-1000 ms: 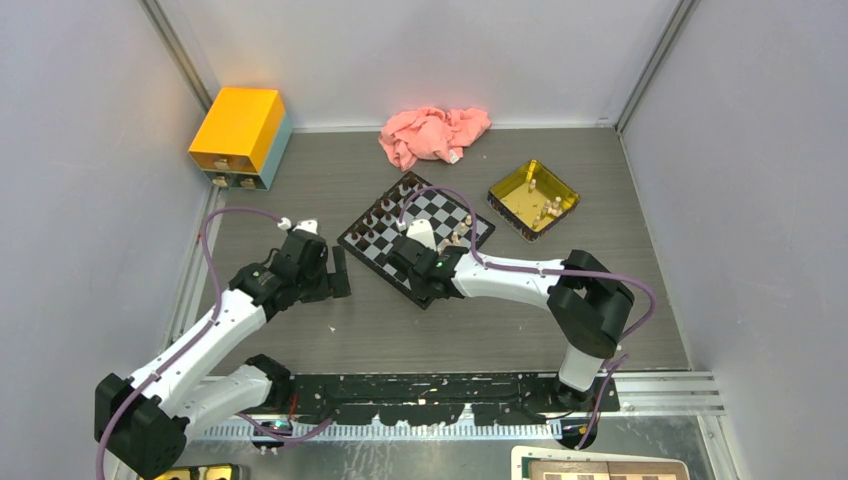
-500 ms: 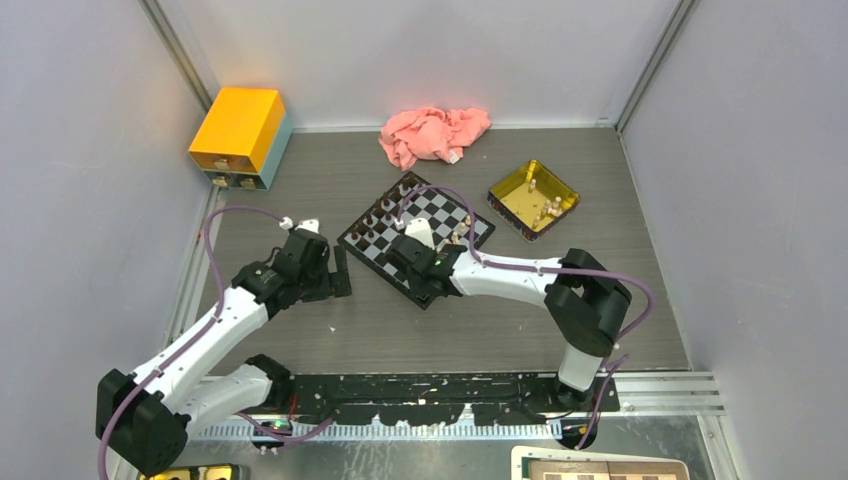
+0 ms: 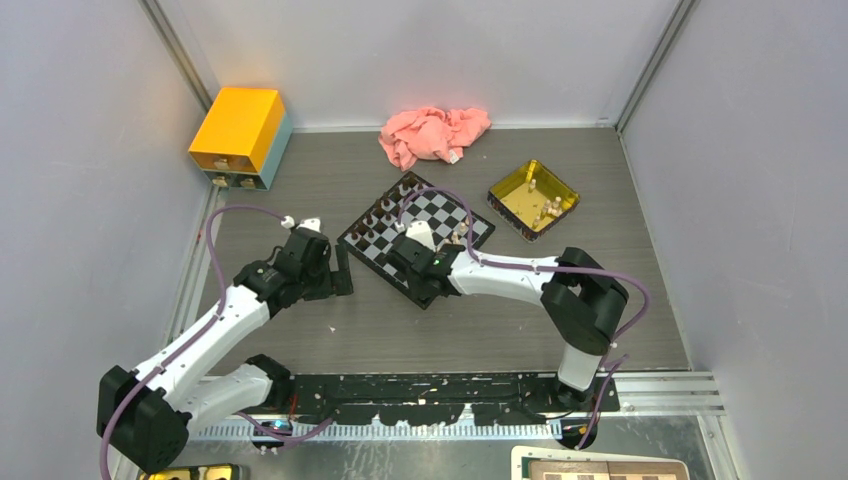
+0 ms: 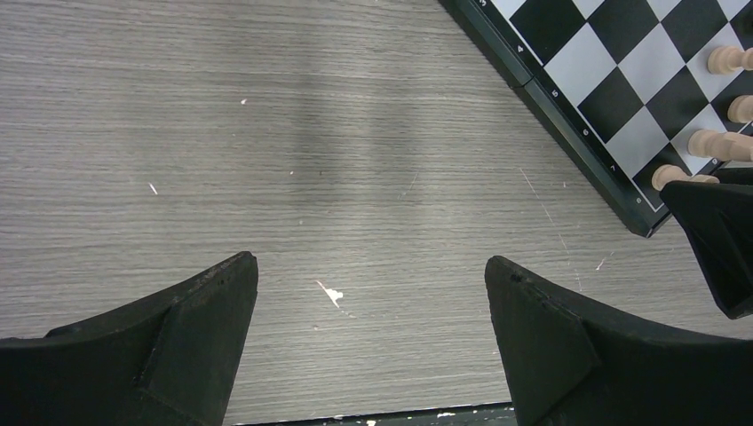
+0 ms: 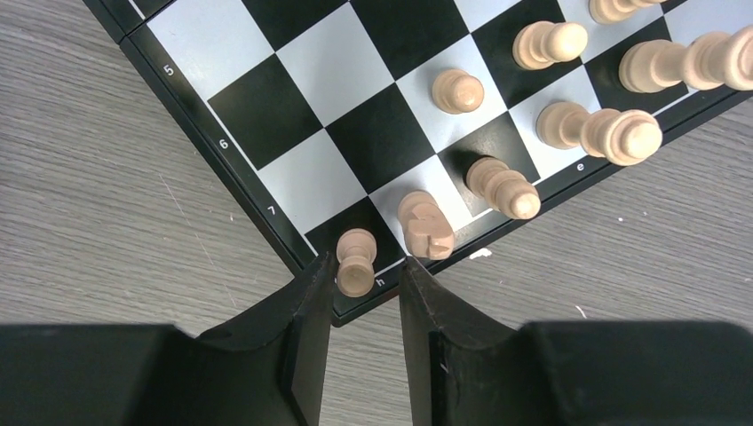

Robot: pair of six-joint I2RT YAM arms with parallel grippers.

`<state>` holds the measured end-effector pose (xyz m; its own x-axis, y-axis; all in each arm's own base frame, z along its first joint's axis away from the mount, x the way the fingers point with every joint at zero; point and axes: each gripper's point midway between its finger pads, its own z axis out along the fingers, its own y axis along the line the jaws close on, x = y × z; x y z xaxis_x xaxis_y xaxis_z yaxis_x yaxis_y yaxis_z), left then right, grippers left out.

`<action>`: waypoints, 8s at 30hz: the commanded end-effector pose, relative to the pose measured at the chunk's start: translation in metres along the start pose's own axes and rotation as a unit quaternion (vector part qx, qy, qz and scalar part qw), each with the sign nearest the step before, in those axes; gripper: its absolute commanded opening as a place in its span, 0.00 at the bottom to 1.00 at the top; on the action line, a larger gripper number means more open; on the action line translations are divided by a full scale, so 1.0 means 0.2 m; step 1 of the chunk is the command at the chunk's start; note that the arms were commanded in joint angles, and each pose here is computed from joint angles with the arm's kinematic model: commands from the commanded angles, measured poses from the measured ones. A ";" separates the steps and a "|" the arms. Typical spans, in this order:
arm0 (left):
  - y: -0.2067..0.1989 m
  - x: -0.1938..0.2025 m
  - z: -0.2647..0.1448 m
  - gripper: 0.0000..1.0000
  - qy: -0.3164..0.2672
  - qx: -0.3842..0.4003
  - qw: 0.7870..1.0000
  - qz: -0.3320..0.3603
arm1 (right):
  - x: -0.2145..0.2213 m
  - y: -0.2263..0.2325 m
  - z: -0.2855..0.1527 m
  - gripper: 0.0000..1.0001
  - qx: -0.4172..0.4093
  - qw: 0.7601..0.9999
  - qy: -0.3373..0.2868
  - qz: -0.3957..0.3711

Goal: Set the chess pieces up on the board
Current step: Place the chess piece on the chessboard, then pick up the chess piece from the storage box, then place the chess piece on the chessboard.

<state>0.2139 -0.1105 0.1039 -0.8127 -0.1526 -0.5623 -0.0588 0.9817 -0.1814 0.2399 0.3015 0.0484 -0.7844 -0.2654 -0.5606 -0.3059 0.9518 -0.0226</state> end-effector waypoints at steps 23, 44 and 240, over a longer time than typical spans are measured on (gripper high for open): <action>-0.07 -0.08 -0.03 1.00 -0.027 0.028 0.999 -0.008 | -0.93 -0.87 -0.46 0.52 0.125 0.960 -0.186 0.169; -0.03 -0.10 0.05 1.00 -0.027 -0.015 0.999 -0.023 | -1.05 -1.78 0.24 0.59 0.191 0.926 -0.115 0.304; -0.07 -0.11 0.04 0.99 -0.039 0.011 0.999 -0.035 | -0.76 0.01 -0.28 0.40 -0.077 0.993 -0.086 -0.013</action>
<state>0.2252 -0.1149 0.0977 -0.7898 -0.2304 -0.5685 -0.1270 0.9681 -0.2159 0.2921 0.3461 0.1009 -0.7633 -0.3353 -0.5523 -0.4510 0.8886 0.0838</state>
